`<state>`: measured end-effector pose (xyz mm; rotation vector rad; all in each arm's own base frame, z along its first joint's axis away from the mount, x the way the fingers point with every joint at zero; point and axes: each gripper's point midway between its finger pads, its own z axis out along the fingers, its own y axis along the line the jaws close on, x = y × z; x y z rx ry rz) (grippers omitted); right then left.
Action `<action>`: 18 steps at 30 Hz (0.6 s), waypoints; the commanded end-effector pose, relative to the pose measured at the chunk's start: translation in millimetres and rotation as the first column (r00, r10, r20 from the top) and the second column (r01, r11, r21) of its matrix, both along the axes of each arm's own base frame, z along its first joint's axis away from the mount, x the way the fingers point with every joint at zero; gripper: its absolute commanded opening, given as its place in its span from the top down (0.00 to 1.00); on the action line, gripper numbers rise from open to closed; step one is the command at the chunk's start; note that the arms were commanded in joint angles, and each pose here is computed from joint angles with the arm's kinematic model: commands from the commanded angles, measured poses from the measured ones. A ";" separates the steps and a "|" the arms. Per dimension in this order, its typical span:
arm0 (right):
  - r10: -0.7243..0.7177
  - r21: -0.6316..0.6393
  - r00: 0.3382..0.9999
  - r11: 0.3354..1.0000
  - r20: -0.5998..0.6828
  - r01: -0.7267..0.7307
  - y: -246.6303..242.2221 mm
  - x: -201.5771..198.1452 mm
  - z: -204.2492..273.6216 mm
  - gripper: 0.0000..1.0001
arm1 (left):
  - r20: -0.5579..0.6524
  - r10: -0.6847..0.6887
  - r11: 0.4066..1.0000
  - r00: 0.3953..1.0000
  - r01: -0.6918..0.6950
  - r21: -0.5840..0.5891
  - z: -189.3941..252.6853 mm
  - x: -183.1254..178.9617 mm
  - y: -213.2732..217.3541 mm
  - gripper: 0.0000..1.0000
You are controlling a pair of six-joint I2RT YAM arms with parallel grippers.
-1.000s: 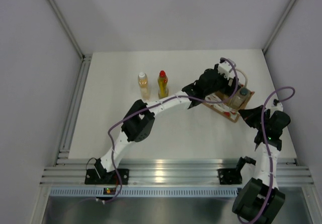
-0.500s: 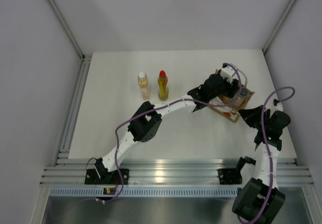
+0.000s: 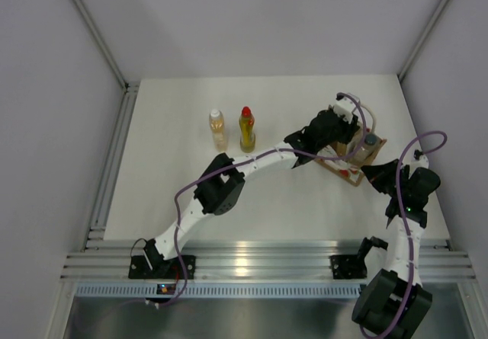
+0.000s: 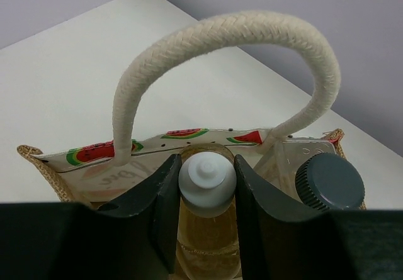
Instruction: Take the personal care products out of the canvas bag
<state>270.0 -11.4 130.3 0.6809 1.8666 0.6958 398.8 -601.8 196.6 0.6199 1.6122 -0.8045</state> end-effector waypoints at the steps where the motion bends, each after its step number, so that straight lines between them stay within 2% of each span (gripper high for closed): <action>1: 0.028 0.015 0.999 1.000 -0.023 -0.027 6.9 -4.3 -6.9 0.99 | 0.053 -0.010 0.993 0.999 0.016 -0.114 56.5 -9.0 -9.1 1.00; 18: 0.020 0.015 0.999 1.000 -0.025 -0.020 5.5 -3.6 -8.3 0.99 | 0.183 0.064 0.977 0.981 -0.024 -0.212 175.5 -22.1 19.2 1.00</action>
